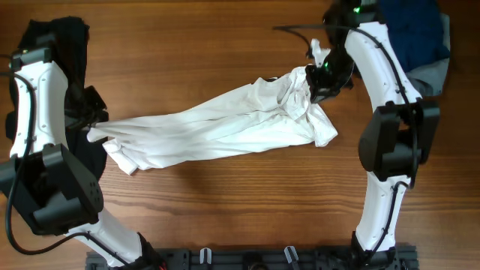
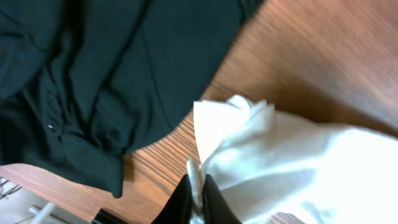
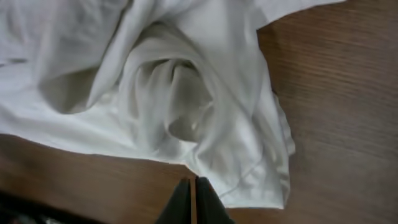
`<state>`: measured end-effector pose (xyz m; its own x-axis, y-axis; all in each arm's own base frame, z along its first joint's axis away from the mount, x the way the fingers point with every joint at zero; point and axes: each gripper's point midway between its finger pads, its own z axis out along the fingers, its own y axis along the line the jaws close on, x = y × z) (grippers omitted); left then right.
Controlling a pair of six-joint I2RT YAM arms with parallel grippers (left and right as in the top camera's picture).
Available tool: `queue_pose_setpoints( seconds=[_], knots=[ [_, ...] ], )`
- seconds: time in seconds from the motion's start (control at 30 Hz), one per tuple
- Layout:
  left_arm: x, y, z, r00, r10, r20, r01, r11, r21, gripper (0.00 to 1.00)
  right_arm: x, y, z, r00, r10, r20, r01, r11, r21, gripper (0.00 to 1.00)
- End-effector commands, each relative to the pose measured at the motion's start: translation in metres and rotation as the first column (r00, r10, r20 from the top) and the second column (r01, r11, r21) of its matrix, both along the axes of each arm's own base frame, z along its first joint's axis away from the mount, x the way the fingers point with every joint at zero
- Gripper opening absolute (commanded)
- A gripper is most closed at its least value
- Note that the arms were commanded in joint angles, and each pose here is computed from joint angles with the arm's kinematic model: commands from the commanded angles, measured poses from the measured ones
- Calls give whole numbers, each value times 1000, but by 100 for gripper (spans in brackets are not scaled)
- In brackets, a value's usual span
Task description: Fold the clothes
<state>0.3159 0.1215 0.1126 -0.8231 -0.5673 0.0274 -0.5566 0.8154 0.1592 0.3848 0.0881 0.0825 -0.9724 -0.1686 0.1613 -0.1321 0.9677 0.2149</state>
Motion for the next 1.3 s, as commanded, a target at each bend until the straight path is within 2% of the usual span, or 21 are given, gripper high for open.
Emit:
queue_pose_setpoints(
  seconds=[0.0,0.03,0.2,0.33,0.4,0.47,0.5,0.63,0.9,0.97,1.07,1.2,1.27],
  knots=[
    [-3,-26,-14,999,-46,-25,44,997,-67,34,7,7,3,998,29,50,-31,999,37,4],
    [-3,-33,-17,998,-57,-26,55,995,-82,41,9,9,4,997,38,67,-42,998,49,5],
    [-9,-62,-17,993,-107,-57,98,984,-147,51,25,11,3,991,35,132,-42,997,57,6],
    [-37,-72,-40,983,-90,-158,62,984,-170,57,37,20,5,983,29,179,-48,993,104,14],
    [-52,-74,-57,978,-75,-193,39,982,-186,63,37,20,5,983,32,182,-52,993,105,23],
    [-55,-78,-75,983,-58,-173,19,975,-221,67,37,20,5,981,49,186,-69,992,105,38],
    [-51,-79,-84,988,-48,-143,14,972,-235,70,37,20,5,981,48,188,-69,992,105,43],
    [-34,-80,-104,998,-50,-43,39,972,-230,78,40,21,4,981,30,194,-51,993,105,51],
    [-7,-77,-122,993,-50,106,73,974,-216,79,39,20,4,985,-51,166,34,994,100,52],
    [-2,-77,-123,988,-80,129,106,972,-211,81,39,20,4,985,-50,166,34,994,101,52],
    [21,-100,-121,956,-165,244,232,932,-278,80,39,20,4,985,-50,166,34,994,100,52],
    [52,-104,-118,913,-204,354,291,933,-212,83,40,20,4,984,-48,171,31,994,101,52],
    [73,-89,-113,884,-206,420,284,950,-131,87,42,20,4,983,-47,178,30,994,102,53]
  ],
)
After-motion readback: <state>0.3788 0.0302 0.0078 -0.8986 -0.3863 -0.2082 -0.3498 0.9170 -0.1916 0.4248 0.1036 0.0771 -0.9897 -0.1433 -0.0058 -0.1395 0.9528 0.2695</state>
